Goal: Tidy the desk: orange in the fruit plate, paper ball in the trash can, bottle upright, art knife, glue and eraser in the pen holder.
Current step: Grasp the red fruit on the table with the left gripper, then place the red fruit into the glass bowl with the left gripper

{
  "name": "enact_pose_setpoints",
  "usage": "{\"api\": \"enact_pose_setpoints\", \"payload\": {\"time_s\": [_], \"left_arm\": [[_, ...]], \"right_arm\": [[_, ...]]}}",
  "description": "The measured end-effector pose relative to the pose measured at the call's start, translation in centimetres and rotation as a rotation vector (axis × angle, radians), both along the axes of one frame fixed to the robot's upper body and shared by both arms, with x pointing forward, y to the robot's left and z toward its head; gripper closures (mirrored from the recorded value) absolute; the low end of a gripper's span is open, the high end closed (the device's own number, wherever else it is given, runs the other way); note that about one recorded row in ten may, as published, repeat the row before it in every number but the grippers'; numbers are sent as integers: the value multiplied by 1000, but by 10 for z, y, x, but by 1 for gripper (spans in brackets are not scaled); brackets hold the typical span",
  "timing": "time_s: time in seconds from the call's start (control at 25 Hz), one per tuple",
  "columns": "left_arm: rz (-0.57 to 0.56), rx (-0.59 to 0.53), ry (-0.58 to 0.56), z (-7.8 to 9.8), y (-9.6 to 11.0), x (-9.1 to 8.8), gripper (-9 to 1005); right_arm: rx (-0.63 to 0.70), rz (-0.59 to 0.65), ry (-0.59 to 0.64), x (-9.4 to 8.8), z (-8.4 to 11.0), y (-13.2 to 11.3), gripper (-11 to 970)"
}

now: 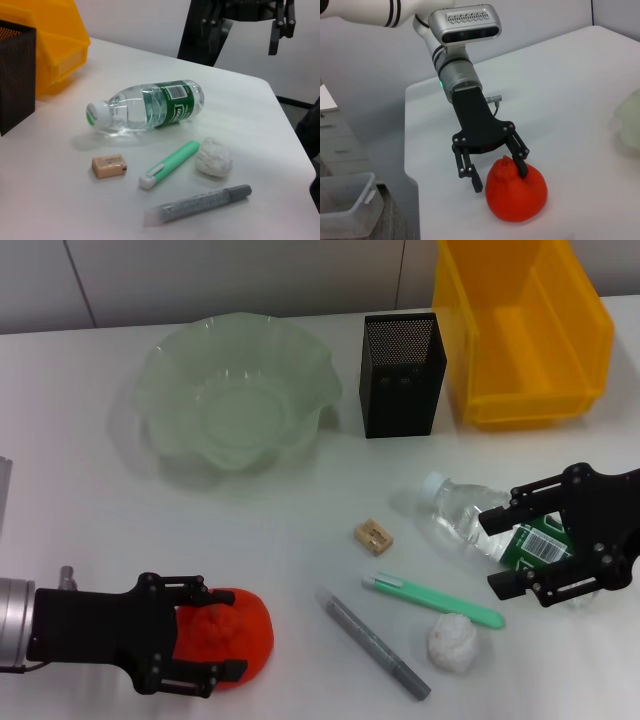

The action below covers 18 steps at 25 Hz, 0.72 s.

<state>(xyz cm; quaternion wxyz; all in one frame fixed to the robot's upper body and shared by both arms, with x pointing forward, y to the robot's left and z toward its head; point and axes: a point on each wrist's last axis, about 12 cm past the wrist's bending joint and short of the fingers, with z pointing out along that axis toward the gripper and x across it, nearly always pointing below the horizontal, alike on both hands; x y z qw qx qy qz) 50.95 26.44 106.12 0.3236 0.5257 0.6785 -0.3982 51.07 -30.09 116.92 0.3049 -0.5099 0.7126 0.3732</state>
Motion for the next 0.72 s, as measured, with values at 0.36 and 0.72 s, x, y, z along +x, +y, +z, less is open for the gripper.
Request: {"api": "enact_pose_setpoints", "payload": {"time_s": [0.36, 0.72], "left_arm": [[9, 13, -30, -3, 2, 0, 272], [11, 12, -49, -3, 3, 1, 724]], "right_arm": [[8, 0, 4, -1, -2, 2, 267], [12, 0, 2, -1, -2, 3, 266]]}}
